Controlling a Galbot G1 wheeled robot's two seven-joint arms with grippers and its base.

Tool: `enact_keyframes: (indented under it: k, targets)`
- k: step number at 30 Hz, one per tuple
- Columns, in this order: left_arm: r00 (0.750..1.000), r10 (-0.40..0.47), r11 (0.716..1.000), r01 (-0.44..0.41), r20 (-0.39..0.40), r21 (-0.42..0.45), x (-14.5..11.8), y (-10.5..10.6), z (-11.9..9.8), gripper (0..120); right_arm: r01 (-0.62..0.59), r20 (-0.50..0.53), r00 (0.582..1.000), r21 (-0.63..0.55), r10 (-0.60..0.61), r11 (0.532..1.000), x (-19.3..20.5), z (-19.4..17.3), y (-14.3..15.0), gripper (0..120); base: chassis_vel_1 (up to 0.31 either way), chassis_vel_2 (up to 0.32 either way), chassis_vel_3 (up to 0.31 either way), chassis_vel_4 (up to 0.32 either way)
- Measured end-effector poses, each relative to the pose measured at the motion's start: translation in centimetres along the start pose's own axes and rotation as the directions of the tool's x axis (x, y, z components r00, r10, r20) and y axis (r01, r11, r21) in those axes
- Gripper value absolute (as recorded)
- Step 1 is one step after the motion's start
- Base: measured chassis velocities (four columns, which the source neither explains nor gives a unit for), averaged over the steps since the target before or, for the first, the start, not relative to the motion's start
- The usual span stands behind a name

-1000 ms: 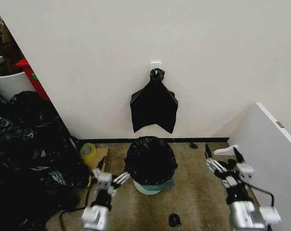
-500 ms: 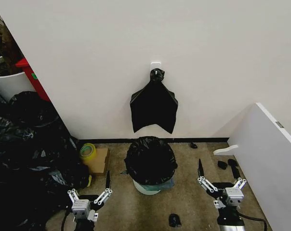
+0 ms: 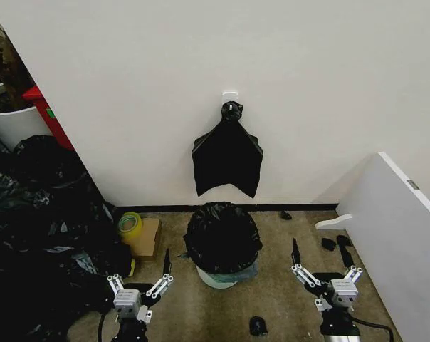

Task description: Place the garbage bag over the trash bin.

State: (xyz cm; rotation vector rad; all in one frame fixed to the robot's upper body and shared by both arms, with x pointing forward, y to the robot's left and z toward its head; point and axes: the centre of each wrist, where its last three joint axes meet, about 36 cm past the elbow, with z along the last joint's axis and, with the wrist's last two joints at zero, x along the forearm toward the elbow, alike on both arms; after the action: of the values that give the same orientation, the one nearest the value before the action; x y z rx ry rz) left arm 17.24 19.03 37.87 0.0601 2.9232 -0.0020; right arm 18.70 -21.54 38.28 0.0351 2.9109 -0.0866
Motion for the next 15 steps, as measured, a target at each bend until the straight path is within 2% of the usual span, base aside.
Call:
enact_keyframes:
  k: [8, 15]
  targets:
    - [1.000, -0.019, 1.000, 0.019, -0.011, -0.004, -0.5, -0.1, 0.1, 100, 0.022, 0.010, 1.000, -0.044, -0.022, 0.999, -1.0, -0.9, 0.6, 100, 0.000, 0.000, 0.000, 0.000]
    - [0.997, -0.017, 1.000, 0.017, -0.077, 0.000, 1.1, 0.1, -0.3, 100, 0.026, 0.035, 0.999, -0.084, -0.023, 0.996, -2.9, -2.6, -0.2, 100, 0.000, 0.000, 0.000, 0.000]
